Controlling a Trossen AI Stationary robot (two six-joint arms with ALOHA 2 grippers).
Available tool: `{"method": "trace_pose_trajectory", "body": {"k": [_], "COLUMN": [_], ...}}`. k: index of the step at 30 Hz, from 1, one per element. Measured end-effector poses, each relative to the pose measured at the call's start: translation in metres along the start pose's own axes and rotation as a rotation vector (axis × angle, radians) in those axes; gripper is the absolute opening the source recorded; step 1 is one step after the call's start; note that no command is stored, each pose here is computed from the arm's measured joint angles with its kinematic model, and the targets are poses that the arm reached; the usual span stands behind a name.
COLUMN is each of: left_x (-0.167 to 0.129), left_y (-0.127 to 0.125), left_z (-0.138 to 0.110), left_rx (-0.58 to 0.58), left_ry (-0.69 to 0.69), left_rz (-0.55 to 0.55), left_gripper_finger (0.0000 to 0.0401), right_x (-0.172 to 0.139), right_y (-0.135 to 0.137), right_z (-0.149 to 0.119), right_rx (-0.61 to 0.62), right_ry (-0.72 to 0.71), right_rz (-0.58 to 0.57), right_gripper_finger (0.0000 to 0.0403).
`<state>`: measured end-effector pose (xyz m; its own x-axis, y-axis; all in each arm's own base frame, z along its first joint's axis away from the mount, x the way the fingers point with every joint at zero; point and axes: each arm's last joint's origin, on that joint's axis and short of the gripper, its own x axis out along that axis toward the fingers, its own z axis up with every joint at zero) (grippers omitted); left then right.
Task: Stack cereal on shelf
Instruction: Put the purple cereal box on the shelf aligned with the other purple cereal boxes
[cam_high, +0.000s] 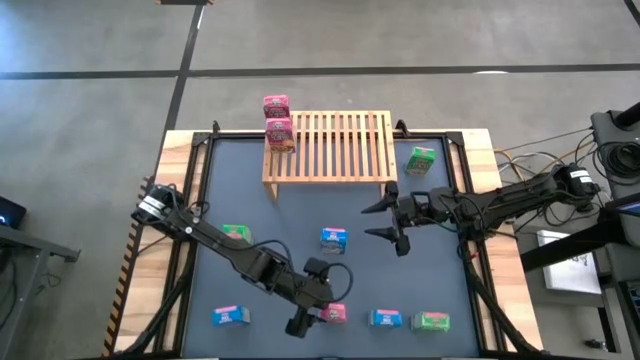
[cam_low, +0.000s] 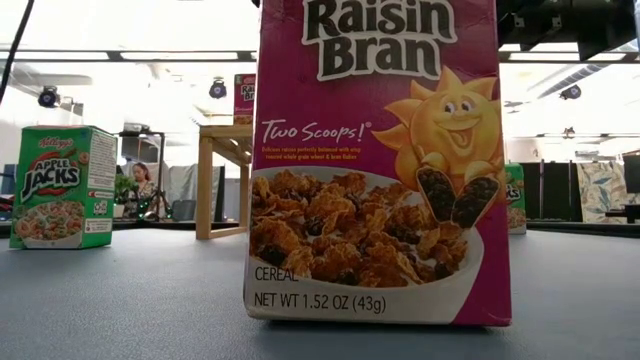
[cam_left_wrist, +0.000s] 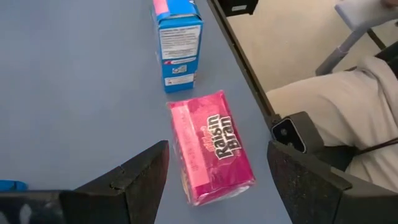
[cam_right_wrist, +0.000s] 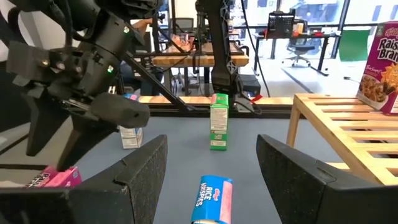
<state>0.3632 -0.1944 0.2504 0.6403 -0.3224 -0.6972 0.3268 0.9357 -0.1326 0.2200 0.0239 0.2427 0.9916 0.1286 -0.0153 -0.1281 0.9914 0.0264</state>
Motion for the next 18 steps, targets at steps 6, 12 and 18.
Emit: {"method": "trace_pose_trajectory", "body": {"k": [6, 12, 18], "left_x": [0.0, 0.0007, 0.0007], "left_y": [-0.0004, -0.0006, -0.0007], "left_z": [-0.0001, 0.0003, 0.0009], "left_rx": [-0.018, -0.018, -0.024], "left_ry": [0.0, -0.015, -0.021], "left_rz": [-0.002, -0.005, -0.006], "left_gripper_finger": [0.0258, 0.0293, 0.0348], "right_x": [0.0, 0.0, 0.0], "right_y": [0.0004, 0.0004, 0.0004], "right_z": [-0.0001, -0.0001, -0.0001], "right_rx": [0.001, 0.001, 0.001], "right_ry": [0.0, 0.0, 0.0], "right_rz": [0.002, 0.002, 0.002], "right_gripper_finger": [0.0235, 0.0235, 0.0235]}}
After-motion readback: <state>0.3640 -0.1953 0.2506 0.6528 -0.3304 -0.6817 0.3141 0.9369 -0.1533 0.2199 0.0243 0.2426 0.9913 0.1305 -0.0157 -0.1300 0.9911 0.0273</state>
